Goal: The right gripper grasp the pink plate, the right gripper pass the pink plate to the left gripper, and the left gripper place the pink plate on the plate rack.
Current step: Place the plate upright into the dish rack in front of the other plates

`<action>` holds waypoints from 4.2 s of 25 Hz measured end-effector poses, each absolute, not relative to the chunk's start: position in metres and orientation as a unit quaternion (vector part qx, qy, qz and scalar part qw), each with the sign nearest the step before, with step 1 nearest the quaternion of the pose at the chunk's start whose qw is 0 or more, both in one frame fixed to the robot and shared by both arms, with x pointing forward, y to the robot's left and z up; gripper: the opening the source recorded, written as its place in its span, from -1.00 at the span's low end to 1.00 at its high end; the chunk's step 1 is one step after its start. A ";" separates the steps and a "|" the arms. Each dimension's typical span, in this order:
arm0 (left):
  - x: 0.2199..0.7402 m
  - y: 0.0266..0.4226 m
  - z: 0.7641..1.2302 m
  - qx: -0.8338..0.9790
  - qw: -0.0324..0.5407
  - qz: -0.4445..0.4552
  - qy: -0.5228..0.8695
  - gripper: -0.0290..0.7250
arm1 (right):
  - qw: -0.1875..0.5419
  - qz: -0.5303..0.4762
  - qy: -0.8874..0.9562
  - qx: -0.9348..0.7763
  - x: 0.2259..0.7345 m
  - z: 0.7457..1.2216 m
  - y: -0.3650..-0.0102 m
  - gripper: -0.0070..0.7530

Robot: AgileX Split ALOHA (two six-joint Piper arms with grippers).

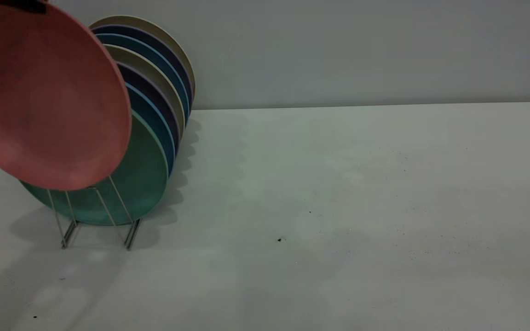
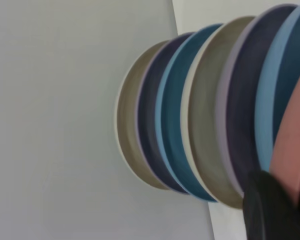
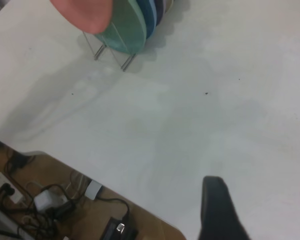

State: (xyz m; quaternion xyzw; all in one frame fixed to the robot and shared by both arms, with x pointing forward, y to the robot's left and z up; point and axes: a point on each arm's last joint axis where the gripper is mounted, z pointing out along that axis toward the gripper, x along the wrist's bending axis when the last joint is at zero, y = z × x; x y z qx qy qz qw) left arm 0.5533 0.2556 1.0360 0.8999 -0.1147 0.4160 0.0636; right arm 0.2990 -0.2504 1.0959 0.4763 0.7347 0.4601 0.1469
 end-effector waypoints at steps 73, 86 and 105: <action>0.520 0.247 1.009 0.863 0.011 0.488 -0.131 -0.89 | 0.154 0.454 0.738 0.476 0.299 1.095 -0.251 0.23; 0.513 0.245 1.000 0.891 0.033 0.433 -0.131 -0.84 | 0.154 0.454 0.738 0.476 0.299 1.095 -0.251 0.23; 0.512 0.245 0.999 0.897 0.044 0.425 -0.112 -0.65 | 0.153 0.453 0.738 0.475 0.298 1.095 -0.251 0.23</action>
